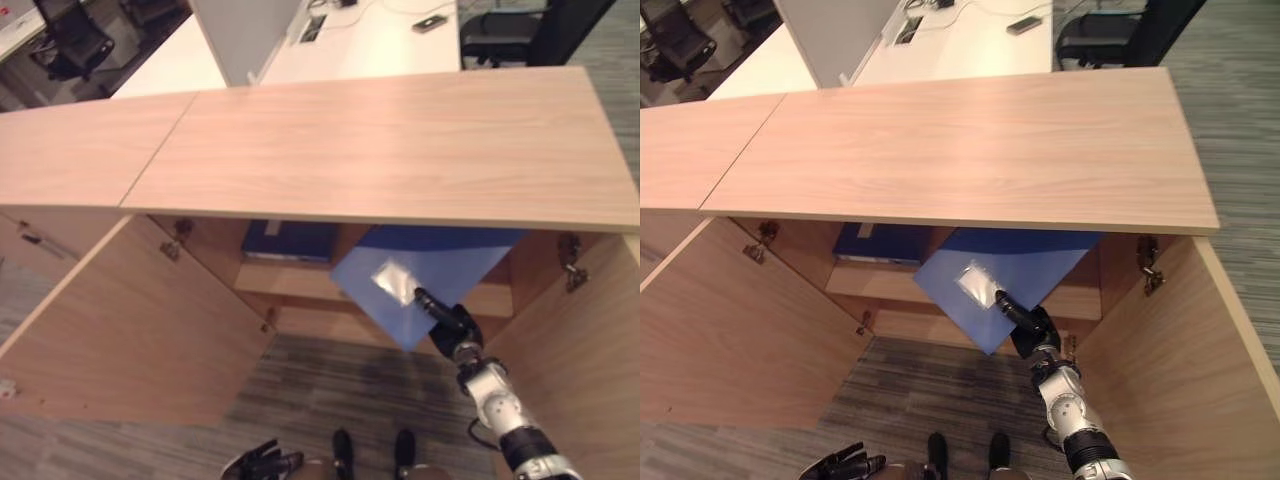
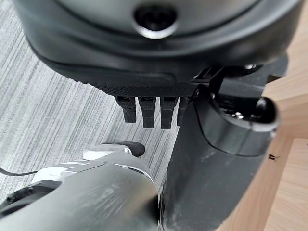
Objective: Put the empty folder in the office cabinet
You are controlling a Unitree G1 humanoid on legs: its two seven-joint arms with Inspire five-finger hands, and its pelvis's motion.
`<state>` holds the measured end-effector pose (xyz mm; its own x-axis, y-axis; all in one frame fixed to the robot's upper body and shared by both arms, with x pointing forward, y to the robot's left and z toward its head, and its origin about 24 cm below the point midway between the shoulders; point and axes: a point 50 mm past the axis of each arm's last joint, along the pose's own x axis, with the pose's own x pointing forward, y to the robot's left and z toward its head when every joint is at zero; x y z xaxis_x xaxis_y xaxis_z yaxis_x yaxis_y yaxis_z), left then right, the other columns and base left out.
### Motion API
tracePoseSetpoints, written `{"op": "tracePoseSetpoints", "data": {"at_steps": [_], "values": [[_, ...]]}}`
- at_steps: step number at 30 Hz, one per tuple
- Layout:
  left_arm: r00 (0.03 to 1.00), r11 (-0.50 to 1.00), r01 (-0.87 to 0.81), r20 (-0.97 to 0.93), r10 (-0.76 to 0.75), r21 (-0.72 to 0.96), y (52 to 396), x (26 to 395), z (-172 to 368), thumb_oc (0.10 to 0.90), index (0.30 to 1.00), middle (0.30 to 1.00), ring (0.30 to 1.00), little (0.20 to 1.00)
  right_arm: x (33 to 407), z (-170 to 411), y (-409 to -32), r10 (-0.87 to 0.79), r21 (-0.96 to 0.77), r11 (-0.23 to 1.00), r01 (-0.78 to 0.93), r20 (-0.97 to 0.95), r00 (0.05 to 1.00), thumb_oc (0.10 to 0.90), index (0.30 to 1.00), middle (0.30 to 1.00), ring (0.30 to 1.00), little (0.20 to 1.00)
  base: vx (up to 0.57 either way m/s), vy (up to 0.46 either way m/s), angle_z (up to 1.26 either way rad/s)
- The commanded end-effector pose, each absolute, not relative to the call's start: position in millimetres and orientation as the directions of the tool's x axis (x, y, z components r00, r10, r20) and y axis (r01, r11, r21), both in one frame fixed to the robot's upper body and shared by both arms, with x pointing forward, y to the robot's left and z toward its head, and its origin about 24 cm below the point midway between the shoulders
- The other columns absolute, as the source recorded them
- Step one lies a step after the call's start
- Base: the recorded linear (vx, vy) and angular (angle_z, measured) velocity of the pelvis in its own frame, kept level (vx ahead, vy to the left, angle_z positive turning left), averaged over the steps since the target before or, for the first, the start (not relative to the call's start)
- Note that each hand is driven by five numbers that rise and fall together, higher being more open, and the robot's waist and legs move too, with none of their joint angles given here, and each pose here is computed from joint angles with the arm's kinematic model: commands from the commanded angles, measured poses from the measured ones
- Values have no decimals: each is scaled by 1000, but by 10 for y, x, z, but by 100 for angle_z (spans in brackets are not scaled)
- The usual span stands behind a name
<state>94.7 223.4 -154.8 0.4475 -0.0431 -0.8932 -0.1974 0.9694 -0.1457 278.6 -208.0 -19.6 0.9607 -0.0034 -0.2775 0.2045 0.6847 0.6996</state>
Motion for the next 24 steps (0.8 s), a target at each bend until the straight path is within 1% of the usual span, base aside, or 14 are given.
{"op": "tracePoseSetpoints", "data": {"at_steps": [1, 6, 7, 8, 9, 10, 13, 15, 16, 17, 19, 20, 23, 24], "values": [[374, 987, -148, -927, 0, -59, 2412, 677, -1569, 800, 900, 900, 900, 900, 3085, 428, -1929, 36, 754, 655, -46, 29, 999, 400, 300, 300, 300, 300, 51, 120, -4], [358, 987, -158, -934, 18, -42, 2427, 624, -1582, 800, 900, 900, 900, 900, 3168, 512, -1952, 9, 762, 647, -35, 38, 999, 400, 300, 300, 300, 300, 43, 120, -33], [368, 986, -162, -930, 26, -36, 2435, 646, -1574, 800, 900, 900, 900, 900, 3207, 563, -1950, 1, 762, 647, -38, 49, 999, 400, 300, 300, 300, 300, -59, 325, -58], [391, 985, -166, -920, 30, -38, 2415, 707, -1563, 800, 900, 900, 900, 900, 3312, 763, -1916, -5, 760, 645, -80, 109, 994, 400, 300, 300, 300, 300, -72, 267, -66], [391, 985, -166, -920, 30, -38, 2415, 708, -1563, 800, 900, 900, 900, 900, 3312, 764, -1916, -5, 760, 645, -80, 109, 994, 400, 300, 300, 300, 300, -134, 356, -82], [427, 986, -161, -903, 34, -39, 2406, 798, -1536, 800, 900, 900, 900, 900, 3418, 956, -1889, -22, 767, 632, -111, 161, 987, 400, 300, 300, 300, 300, -69, 158, -54], [449, 989, -145, -893, 39, -30, 2411, 856, -1512, 800, 900, 900, 900, 900, 3493, 1108, -1872, -47, 781, 611, -130, 201, 979, 400, 300, 300, 300, 300, 33, 239, -33], [497, 993, -118, -867, 39, -23, 2429, 981, -1450, 800, 900, 900, 900, 900, 3610, 1475, -1787, -64, 790, 575, -212, 302, 951, 400, 300, 300, 300, 300, -85, 284, -40], [521, 994, -108, -852, 48, -10, 2483, 1051, -1402, 800, 900, 900, 900, 900, 3660, 1736, -1695, -56, 785, 548, -289, 380, 923, 400, 300, 300, 300, 300, -96, 207, -40], [523, 994, -108, -851, 48, -10, 2486, 1059, -1399, 800, 900, 900, 900, 900, 3663, 1745, -1694, -57, 784, 548, -291, 382, 922, 400, 300, 300, 300, 300, -113, 176, -45], [525, 994, -102, -848, 76, 26, 2566, 1089, -1370, 800, 900, 900, 900, 900, 3709, 1966, -1634, -72, 789, 515, -335, 430, 900, 400, 300, 300, 300, 300, -67, 77, -42], [528, 994, -94, -844, 95, 53, 2616, 1126, -1348, 800, 900, 900, 900, 900, 3733, 2138, -1562, -77, 795, 471, -381, 468, 881, 400, 300, 300, 300, 300, -47, 31, -37], [556, 994, -89, -824, 106, 68, 2664, 1222, -1295, 800, 900, 900, 900, 900, 3734, 2424, -1591, -104, 767, 475, -431, 535, 838, 400, 300, 300, 300, 300, -1, -5, -48], [557, 994, -89, -823, 106, 68, 2664, 1227, -1293, 800, 900, 900, 900, 900, 3735, 2429, -1592, -105, 767, 475, -431, 536, 838, 400, 300, 300, 300, 300, 40, -53, -24]]}}
